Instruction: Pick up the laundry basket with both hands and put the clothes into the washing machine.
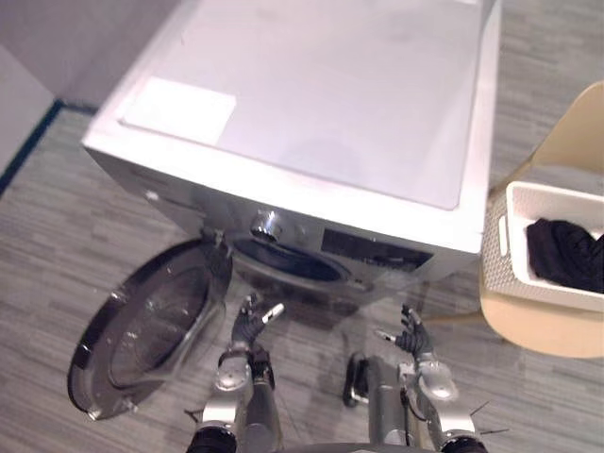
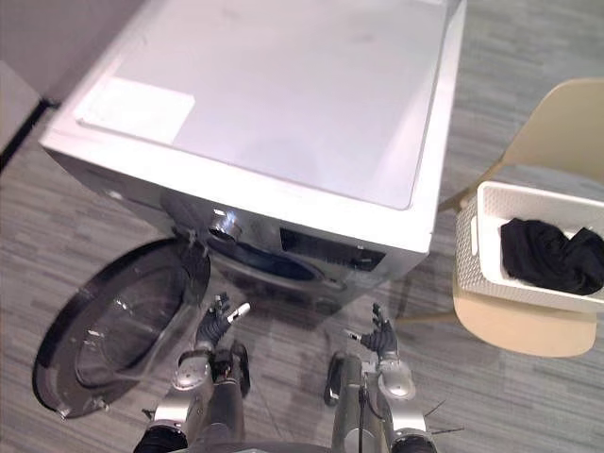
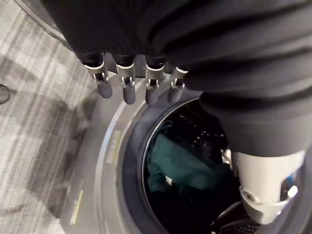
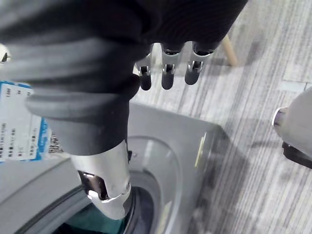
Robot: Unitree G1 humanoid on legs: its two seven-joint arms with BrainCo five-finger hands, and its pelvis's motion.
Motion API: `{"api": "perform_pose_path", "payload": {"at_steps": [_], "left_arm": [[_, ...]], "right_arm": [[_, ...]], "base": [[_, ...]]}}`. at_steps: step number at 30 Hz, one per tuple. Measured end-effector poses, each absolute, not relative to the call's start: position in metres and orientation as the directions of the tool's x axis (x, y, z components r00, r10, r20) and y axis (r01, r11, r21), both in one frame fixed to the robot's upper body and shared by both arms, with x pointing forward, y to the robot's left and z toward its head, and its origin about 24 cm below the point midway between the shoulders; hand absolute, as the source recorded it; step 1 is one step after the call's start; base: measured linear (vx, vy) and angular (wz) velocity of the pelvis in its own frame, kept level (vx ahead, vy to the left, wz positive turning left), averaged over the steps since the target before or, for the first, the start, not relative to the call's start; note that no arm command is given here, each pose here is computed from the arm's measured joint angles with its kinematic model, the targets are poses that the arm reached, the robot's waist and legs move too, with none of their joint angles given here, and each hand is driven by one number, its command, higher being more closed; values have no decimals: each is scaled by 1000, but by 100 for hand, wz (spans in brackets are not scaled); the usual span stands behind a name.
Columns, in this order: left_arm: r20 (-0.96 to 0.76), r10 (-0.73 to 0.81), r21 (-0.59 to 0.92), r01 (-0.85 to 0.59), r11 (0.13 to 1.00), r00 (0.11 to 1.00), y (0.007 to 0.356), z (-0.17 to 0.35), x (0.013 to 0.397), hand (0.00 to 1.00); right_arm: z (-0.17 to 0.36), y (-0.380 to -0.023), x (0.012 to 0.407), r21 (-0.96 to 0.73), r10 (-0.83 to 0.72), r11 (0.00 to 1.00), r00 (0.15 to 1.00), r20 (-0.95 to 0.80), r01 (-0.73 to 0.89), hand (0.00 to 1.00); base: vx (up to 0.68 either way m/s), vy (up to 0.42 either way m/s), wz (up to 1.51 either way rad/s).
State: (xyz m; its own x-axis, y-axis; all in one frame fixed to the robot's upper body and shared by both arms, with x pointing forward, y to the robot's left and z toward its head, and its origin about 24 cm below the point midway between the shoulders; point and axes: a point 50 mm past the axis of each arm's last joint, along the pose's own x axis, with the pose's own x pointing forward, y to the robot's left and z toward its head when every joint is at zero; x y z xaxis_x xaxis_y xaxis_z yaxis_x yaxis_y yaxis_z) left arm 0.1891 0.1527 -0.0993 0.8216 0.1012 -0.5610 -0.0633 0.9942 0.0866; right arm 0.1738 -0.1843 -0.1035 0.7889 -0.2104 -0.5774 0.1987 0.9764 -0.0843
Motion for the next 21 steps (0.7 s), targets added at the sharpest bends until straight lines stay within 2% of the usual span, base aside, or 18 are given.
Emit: {"api": "perform_pose_path", "payload": {"at_steps": [5, 9, 15, 21], "left_arm": [[-682, 110, 161, 2, 987, 723, 160, -126, 160, 0], [-737, 130, 218, 51, 975, 663, 172, -138, 143, 0], [-760, 124, 217, 68, 974, 638, 168, -143, 137, 0], [-737, 118, 228, 81, 970, 666, 169, -138, 151, 0]], "right_arm": [[-130, -193, 147, -92, -244, 963, 669, -702, 254, 0], [-139, -199, 132, -100, -263, 952, 611, -747, 288, 0], [-137, -212, 137, -134, -284, 951, 610, -740, 280, 0], [-123, -212, 166, -130, -301, 947, 678, -671, 292, 0]], "base": [[132, 71, -14], [69, 78, -34], [-33, 27, -87], [-169, 114, -207]]}}
